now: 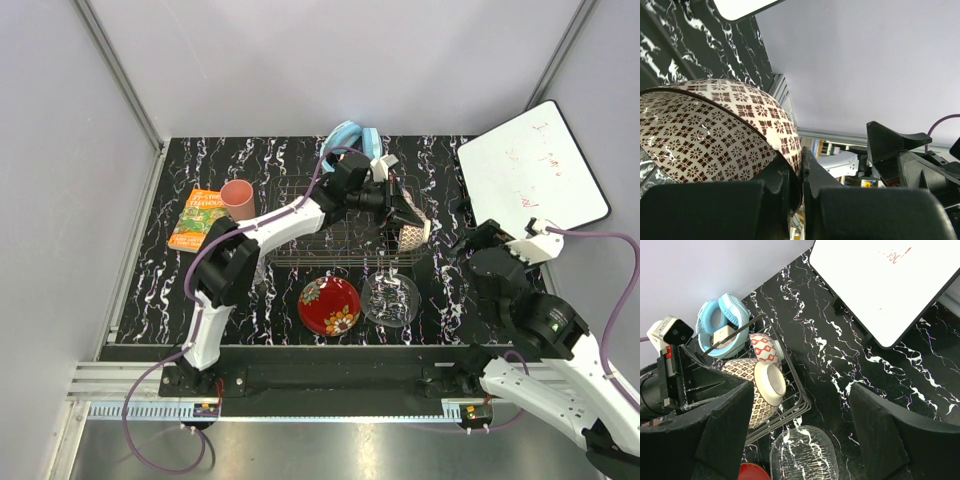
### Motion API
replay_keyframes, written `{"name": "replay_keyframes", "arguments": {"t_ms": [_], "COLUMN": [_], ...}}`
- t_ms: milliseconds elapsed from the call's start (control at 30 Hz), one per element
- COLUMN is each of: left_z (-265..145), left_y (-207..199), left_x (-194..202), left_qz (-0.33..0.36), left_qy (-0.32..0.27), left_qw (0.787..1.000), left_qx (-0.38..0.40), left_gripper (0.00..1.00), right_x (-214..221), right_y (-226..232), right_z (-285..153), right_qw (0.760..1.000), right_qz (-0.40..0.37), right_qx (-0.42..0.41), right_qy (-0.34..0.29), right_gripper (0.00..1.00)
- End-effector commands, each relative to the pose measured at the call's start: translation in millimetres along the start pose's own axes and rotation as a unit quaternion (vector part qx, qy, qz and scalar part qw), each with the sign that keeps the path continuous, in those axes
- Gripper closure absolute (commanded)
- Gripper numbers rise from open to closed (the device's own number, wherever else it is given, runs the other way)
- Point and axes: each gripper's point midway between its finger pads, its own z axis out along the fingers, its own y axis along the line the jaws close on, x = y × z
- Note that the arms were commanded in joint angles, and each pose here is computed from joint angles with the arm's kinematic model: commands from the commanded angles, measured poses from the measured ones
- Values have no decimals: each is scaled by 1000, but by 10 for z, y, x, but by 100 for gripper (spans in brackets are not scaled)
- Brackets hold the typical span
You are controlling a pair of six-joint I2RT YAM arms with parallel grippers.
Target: Load the mixed dishes into the dish rack
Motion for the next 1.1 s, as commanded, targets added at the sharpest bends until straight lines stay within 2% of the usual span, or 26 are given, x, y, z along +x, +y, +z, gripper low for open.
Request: {"name": "replay_keyframes", "arguments": {"t_ms": [0,500,733,933,1000,1067], "left_z": [-151,-174,-54,74,97,120], "left_y": [-479,71,243,412,439,471], "left_x": [-41,-175,-272,-125,-97,-59], "left_qz": [37,-20,-21,-25,-23,-19], "left_qy": [3,-7,-10,8,9,10], "left_qw": [996,998,998,999,999,1000], "left_qx": [78,55,50,37,31,21], "left_gripper": [100,100,100,99,93,79], "right_x": [-7,109,170,185,189,213], "right_y": [10,81,113,100,109,115], "right_z": [24,72,82,82,83,84], "right_qw": [1000,1000,1000,1000,1000,1000], "right_qz": [9,-8,-9,-9,-9,-8], "right_qx": [2,-2,-7,-7,-8,-10], "right_qy": [-8,6,15,17,17,21], "right_gripper": [15,15,15,15,14,14]}}
